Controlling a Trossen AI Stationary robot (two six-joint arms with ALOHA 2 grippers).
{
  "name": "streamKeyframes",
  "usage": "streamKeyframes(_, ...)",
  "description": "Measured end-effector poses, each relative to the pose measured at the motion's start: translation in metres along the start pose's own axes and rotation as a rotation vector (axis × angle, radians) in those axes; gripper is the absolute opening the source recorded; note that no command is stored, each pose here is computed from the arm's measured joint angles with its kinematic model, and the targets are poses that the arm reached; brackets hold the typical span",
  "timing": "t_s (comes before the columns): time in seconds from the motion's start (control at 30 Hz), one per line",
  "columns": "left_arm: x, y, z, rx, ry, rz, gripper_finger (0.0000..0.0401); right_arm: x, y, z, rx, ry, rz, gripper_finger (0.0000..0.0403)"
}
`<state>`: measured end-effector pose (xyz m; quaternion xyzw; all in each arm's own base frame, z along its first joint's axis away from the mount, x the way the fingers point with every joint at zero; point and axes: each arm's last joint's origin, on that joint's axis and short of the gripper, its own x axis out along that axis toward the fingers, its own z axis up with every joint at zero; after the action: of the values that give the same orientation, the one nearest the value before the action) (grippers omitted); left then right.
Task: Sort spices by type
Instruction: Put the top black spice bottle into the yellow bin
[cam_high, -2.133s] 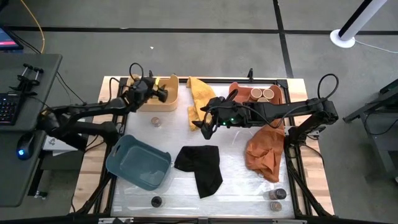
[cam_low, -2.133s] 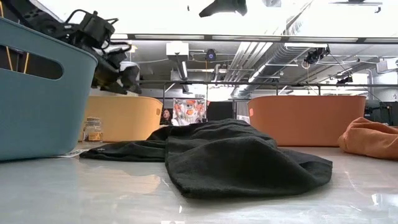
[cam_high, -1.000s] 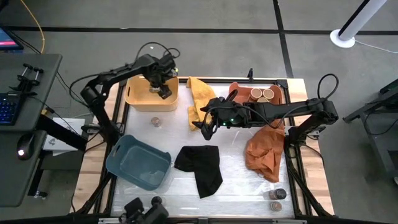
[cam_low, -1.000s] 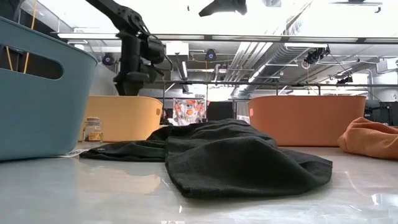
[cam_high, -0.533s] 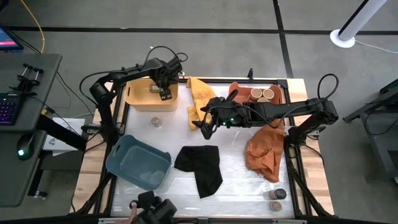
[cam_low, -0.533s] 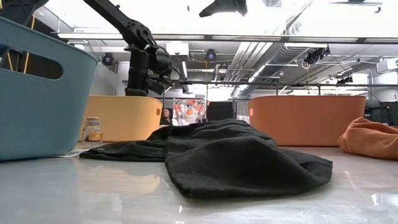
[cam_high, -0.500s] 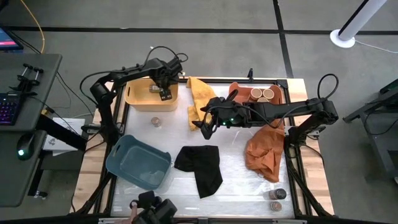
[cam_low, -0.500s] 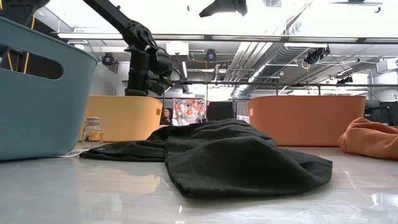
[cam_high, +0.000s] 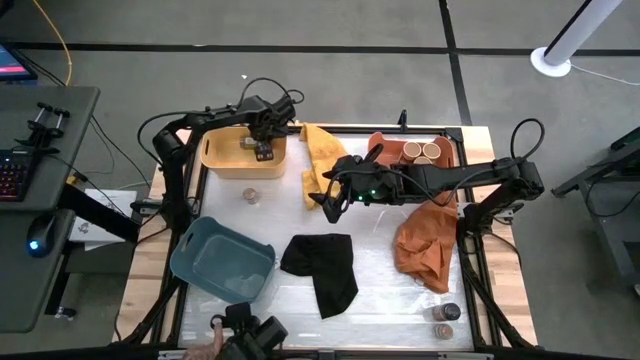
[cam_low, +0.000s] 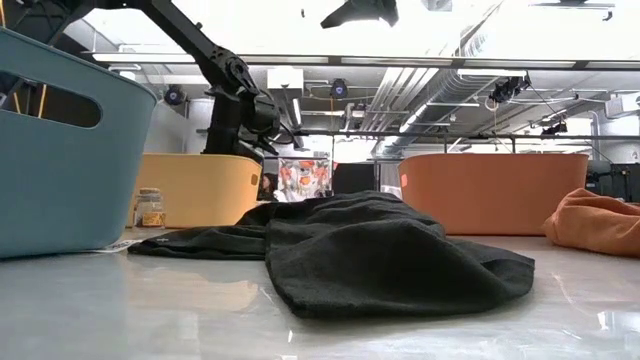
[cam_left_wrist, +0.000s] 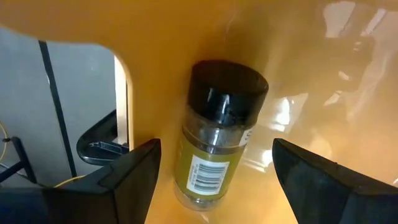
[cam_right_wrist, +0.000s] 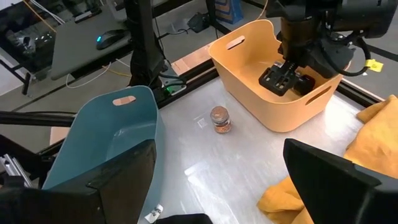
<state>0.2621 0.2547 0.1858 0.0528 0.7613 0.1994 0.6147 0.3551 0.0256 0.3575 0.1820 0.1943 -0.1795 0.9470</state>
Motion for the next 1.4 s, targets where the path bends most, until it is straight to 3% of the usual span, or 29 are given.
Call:
streamKeyframes(0.9,0.005,-0.002,-0.002,0.040,0.089,0.050,0.0294,0.000,0.000,0.000,0.000,0.000,0.000,0.0348)
streamKeyframes(1.07,0.022,-0.010,0.002,0.005,0.175,0.037,0.0294,0.000,0.000,0.000,0.004,0.001,0.001,0.0348)
streamKeyframes(1.4,0.022,-0.009,0.006,-0.045,0.142,0.062,0.0292,0.000,0.000,0.000,0.003,0.001,0.003,0.0348)
